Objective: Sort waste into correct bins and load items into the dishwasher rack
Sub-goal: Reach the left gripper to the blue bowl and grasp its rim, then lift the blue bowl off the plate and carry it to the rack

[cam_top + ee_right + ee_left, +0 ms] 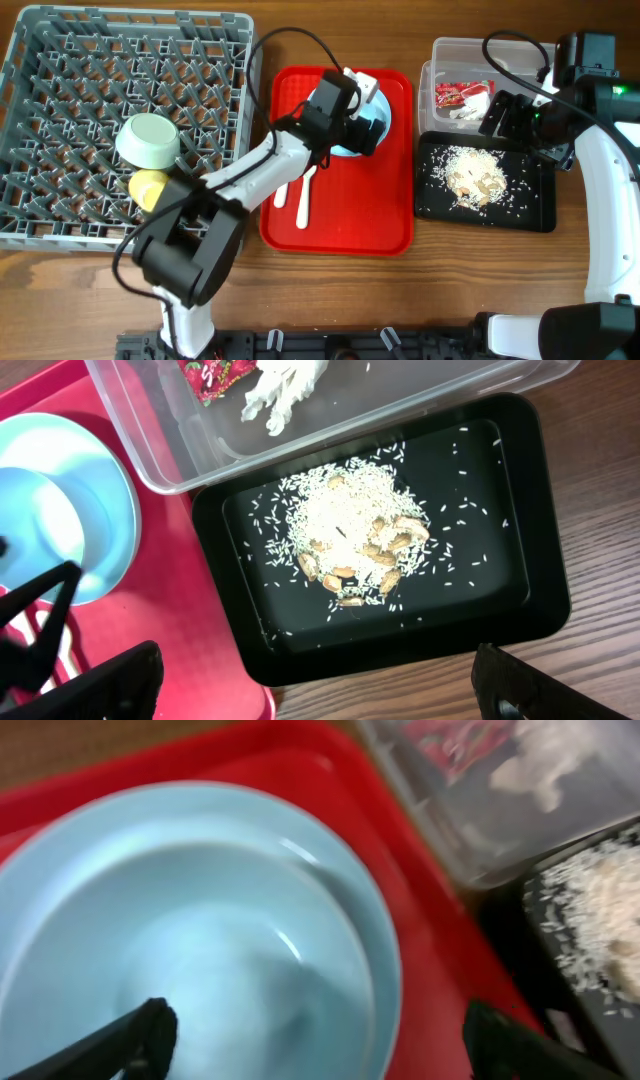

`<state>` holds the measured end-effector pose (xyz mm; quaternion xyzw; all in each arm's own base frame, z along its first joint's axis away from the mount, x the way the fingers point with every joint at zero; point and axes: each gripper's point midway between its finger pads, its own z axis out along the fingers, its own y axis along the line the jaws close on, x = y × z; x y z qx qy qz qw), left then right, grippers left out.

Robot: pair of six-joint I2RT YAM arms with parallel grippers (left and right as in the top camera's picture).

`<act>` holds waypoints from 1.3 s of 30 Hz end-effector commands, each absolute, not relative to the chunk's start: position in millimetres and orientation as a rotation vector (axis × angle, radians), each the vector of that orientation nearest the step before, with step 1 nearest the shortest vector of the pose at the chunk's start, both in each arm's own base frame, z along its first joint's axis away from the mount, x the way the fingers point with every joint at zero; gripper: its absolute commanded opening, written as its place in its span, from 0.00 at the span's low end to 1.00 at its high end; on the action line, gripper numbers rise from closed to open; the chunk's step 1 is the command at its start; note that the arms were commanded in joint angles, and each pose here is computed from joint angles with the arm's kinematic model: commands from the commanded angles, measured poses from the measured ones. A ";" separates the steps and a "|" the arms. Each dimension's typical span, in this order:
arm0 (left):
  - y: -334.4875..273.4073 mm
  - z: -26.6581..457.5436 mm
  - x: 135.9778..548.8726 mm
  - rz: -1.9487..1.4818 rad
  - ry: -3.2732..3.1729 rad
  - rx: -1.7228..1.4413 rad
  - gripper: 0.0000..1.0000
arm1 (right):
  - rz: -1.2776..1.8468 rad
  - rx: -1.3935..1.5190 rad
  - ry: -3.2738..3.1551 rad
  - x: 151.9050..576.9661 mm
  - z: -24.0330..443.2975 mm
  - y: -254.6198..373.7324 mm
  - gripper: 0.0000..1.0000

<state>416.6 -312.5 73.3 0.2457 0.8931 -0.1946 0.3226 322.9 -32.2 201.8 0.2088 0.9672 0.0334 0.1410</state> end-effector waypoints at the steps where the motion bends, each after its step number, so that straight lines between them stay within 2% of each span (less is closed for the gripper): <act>1: -307.4 51.3 416.7 -0.462 2.382 0.663 0.80 | 0.074 0.576 2.775 320.0 209.6 -35.0 1.00; 3: -306.2 47.7 415.0 -0.458 2.396 0.666 0.67 | 0.074 0.576 2.776 319.7 209.5 -35.0 1.00; 5: -303.0 43.0 410.2 -0.449 2.426 0.671 0.62 | 0.074 0.577 2.778 319.2 209.3 -34.9 1.00; 9: -292.3 23.6 401.2 -0.396 2.505 0.676 0.61 | 0.073 0.577 2.780 318.9 209.2 -34.9 1.00; 15: -287.5 21.3 402.2 -0.359 2.514 0.667 0.49 | 0.073 0.576 2.782 318.4 209.1 -34.8 1.00; 17: -288.7 23.0 403.8 -0.363 2.505 0.665 0.42 | 0.073 0.575 2.784 318.1 209.0 -34.8 1.00; 19: -289.6 26.5 405.1 -0.367 2.495 0.663 0.24 | 0.072 0.575 2.786 317.4 208.8 -34.8 1.00; 20: -289.8 28.3 405.4 -0.368 2.491 0.662 0.20 | 0.072 0.575 2.786 317.4 208.8 -34.8 1.00; 26: -292.1 45.5 410.0 -0.382 2.447 0.651 0.04 | 0.072 0.576 2.786 317.4 208.8 -34.7 1.00; 32: -293.6 66.6 412.0 -0.398 2.406 0.639 0.04 | 0.072 0.576 2.787 317.3 208.7 -34.7 1.00; 39: -279.6 134.2 414.4 -0.422 2.305 0.581 0.04 | 0.072 0.575 2.787 317.2 208.7 -34.8 1.00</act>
